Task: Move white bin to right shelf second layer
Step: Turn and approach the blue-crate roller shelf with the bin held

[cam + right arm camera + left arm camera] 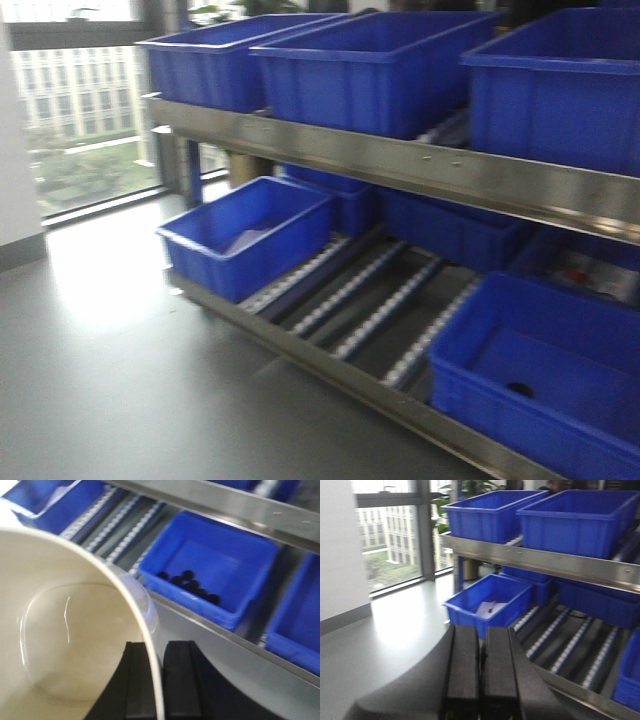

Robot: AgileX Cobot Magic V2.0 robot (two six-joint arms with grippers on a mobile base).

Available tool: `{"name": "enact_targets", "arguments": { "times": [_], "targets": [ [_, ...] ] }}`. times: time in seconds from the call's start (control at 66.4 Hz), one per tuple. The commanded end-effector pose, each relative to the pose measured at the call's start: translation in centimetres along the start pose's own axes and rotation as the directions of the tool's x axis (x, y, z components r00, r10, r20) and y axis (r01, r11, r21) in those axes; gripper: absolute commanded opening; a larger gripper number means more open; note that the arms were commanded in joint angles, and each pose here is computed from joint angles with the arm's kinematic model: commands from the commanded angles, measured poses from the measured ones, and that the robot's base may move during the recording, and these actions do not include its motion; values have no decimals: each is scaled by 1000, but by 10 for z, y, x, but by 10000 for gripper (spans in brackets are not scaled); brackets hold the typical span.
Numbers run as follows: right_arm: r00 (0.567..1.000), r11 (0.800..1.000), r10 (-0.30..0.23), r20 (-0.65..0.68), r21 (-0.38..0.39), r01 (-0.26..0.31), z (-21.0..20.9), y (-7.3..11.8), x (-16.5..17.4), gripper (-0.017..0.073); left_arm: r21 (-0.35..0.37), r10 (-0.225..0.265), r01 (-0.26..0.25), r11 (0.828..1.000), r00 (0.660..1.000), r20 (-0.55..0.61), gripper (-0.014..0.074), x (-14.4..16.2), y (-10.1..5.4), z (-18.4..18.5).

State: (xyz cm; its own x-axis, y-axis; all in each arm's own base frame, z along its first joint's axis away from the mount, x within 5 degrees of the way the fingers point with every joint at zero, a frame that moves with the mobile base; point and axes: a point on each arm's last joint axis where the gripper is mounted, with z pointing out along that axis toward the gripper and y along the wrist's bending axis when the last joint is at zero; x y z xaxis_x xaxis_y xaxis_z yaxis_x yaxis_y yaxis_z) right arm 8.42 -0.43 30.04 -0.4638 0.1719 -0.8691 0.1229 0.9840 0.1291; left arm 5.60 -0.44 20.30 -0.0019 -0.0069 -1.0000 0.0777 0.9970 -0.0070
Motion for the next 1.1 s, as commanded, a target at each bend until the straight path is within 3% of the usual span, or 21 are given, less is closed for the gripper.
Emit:
{"name": "enact_targets", "arguments": {
  "times": [0.0,1.084],
  "targets": [
    [993,1000,0,121,-16,2,-6,2,-17,108,3,-10,9,1000,998,58,85,4,0,0],
    [993,1000,0,121,-16,2,-6,2,-17,108,3,-10,9,1000,998,58,85,4,0,0]
  ]
}}
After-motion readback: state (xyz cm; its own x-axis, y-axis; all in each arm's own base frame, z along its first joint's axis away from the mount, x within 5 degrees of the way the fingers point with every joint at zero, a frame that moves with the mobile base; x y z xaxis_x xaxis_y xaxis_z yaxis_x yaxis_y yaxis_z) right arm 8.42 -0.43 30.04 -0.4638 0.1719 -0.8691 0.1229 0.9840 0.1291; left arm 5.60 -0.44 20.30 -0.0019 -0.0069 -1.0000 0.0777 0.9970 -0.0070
